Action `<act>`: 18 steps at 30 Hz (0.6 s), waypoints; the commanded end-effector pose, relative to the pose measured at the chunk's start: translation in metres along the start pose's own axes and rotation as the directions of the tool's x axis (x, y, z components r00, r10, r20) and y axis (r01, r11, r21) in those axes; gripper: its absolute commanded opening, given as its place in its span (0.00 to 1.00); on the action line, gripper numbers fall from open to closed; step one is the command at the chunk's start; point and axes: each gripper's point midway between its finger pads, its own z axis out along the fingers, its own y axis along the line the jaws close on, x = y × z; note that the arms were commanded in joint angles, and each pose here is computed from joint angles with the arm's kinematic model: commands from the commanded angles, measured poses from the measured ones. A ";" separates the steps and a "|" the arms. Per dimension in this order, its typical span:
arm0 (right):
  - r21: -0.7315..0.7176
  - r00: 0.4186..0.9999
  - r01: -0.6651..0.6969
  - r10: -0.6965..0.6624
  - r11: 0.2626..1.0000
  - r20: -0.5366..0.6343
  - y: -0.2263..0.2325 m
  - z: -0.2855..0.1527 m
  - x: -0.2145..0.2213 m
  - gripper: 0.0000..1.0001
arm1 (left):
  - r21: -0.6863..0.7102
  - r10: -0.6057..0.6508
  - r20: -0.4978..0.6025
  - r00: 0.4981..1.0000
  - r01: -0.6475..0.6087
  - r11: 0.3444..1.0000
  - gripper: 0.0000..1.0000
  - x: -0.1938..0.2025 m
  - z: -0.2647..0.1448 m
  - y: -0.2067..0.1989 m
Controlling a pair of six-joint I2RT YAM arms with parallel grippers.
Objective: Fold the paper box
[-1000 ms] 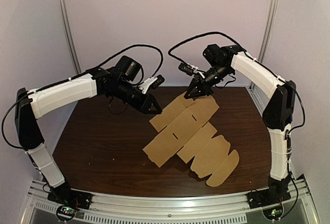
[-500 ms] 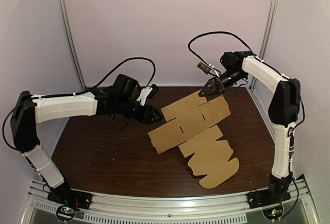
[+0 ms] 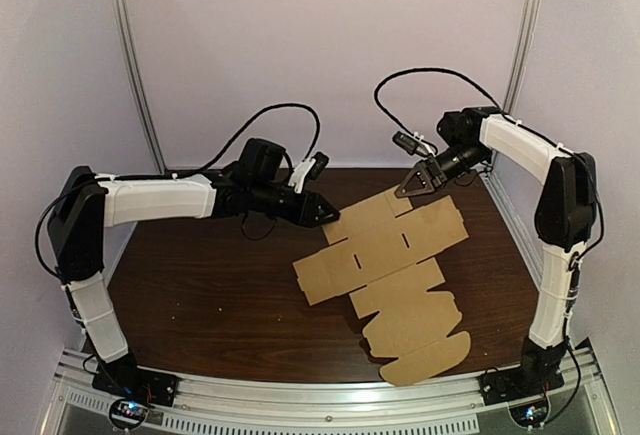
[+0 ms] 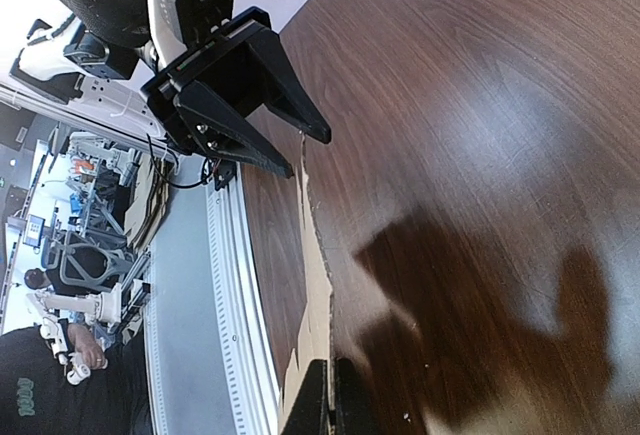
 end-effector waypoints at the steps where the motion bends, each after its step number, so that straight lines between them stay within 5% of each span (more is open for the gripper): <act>1: 0.000 1.000 -0.003 0.003 1.000 0.028 0.012 -0.009 -0.005 0.00 | 0.040 0.008 -0.004 1.000 -0.007 0.999 0.34 -0.010 0.001 -0.010; 8: -0.003 0.999 0.011 -0.011 1.000 0.044 0.016 -0.015 -0.005 0.00 | 0.012 -0.004 -0.040 0.999 0.005 1.000 0.49 0.004 -0.001 -0.002; 18: -0.003 0.999 0.008 -0.008 1.000 0.051 0.014 -0.021 -0.002 0.00 | 0.148 -0.044 -0.016 0.999 0.046 0.988 0.36 0.002 0.006 -0.014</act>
